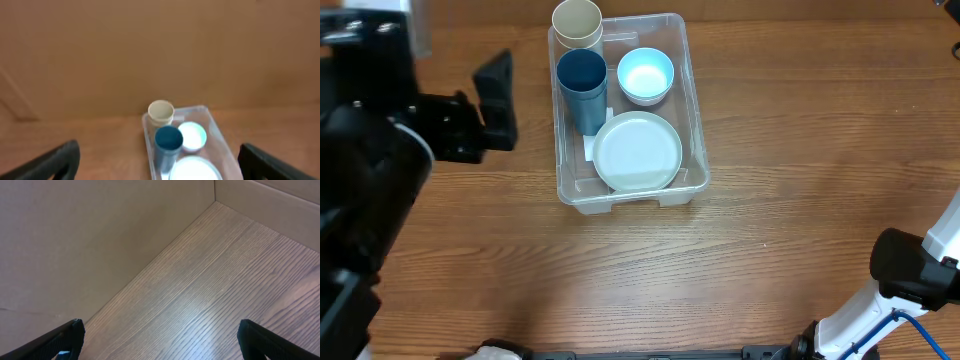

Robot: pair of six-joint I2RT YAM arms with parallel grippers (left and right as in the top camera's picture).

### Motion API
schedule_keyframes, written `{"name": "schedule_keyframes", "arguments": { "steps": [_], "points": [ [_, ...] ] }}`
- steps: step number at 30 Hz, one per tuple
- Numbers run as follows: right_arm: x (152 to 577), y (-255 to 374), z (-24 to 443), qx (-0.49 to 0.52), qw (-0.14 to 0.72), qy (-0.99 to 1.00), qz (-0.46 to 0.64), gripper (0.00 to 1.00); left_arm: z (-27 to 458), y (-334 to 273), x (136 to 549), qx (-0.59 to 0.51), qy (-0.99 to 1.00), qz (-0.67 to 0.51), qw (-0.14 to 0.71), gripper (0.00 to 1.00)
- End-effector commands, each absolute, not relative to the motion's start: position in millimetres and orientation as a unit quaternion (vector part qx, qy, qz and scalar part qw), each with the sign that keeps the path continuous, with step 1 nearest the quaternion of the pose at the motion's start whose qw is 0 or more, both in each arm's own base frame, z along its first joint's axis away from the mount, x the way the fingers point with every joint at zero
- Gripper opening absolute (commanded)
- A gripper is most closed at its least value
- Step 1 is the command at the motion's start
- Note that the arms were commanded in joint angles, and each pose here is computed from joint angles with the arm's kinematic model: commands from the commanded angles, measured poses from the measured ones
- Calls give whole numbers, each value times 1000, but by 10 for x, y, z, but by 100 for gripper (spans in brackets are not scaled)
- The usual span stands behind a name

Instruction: Pack container

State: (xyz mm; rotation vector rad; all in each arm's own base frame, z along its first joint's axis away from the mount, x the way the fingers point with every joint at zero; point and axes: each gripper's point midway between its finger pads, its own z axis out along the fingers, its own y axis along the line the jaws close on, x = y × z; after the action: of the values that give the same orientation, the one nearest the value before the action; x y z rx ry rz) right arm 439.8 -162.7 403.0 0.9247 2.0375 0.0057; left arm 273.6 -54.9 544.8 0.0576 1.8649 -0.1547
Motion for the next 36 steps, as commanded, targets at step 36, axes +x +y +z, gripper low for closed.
{"name": "schedule_keyframes", "arguments": {
  "steps": [36],
  "points": [
    [4362,-1643,4108,374,447,813,-1,100,1596,-288,2441,15,728,-97,678,100]
  ]
}}
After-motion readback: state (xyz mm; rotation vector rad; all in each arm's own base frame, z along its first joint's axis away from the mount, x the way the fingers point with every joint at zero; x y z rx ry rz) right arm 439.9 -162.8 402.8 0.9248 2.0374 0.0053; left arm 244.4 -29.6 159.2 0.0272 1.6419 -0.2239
